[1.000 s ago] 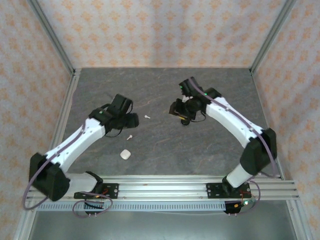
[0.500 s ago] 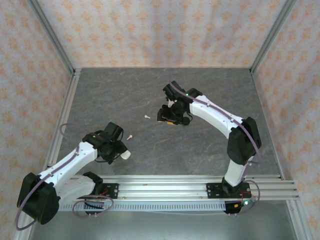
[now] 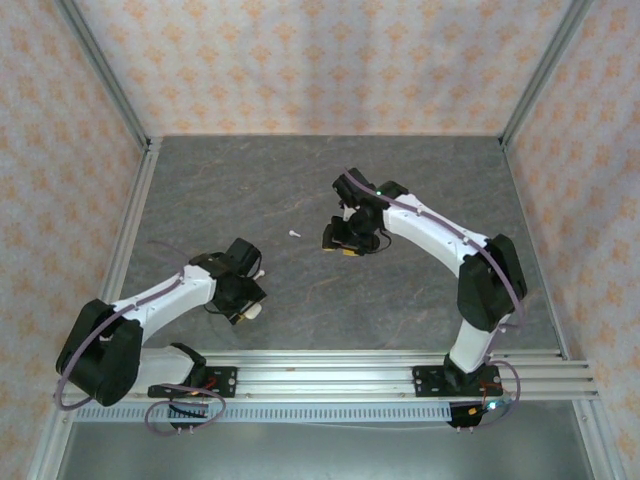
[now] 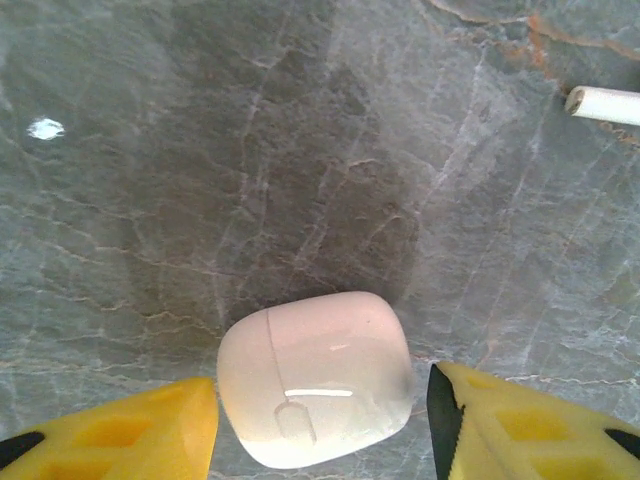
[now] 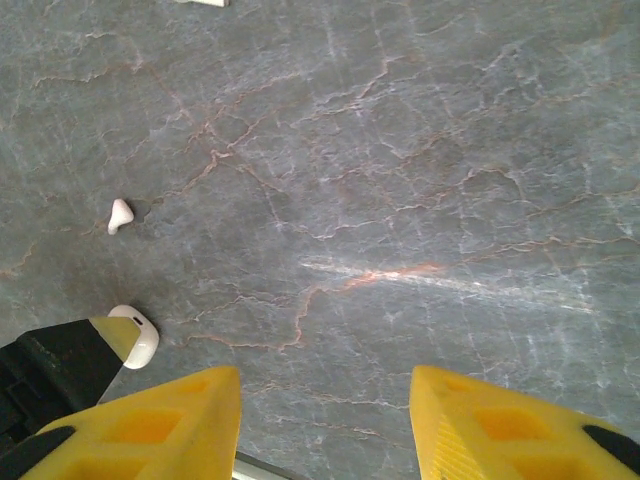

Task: Insert wireless bluetooth earbuds into charging case

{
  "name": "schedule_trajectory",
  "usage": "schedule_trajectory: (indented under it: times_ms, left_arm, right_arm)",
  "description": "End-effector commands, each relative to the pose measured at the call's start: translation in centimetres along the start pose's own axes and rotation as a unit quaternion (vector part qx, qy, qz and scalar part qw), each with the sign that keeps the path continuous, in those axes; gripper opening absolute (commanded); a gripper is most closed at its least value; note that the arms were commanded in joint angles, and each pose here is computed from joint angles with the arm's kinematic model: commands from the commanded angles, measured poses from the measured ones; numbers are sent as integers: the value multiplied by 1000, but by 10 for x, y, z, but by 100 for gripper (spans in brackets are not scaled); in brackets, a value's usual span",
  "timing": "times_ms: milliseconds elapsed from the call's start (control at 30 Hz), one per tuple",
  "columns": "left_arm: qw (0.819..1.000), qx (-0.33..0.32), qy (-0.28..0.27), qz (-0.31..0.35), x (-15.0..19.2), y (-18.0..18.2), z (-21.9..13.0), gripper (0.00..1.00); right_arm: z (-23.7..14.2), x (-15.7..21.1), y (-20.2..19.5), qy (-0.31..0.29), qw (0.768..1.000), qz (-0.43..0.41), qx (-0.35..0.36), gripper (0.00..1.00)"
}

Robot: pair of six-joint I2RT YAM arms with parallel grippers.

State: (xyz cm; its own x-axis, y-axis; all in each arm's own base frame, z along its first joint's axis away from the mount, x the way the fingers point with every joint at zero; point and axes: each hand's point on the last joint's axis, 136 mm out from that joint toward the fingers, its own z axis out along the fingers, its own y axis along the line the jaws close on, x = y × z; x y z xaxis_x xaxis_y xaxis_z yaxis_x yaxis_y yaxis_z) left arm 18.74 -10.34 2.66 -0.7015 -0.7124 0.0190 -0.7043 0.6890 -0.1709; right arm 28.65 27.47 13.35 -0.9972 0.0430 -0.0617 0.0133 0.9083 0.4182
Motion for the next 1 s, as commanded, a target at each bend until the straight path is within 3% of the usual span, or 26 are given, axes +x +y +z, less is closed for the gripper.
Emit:
schedule_trajectory:
  times_ms: [0, 333, 500, 633, 767, 967]
  left_arm:
    - [1000, -1, -3, 24, -1, -3, 5, 55]
    - [991, -51, 2, 122, -3, 8, 11, 42]
    - [980, -57, -29, 188, -13, -3, -12, 37]
    - [967, -20, -60, 245, -18, -27, -38, 35]
    - [941, 54, -92, 320, -14, -65, -68, 32]
    - [878, 170, -107, 435, 8, -113, -111, 30]
  right_arm:
    - [-12, -4, 3, -18, 999, 12, -28, 48]
    - [-18, -8, -2, -20, 998, 34, -57, 49]
    - [-36, -19, -14, -32, 997, 32, -55, 49]
    - [-54, -29, -19, -40, 996, 28, -73, 49]
    - [-68, -28, -9, -26, 994, 3, -109, 49]
    - [-80, -16, 19, 22, 984, -30, -174, 51]
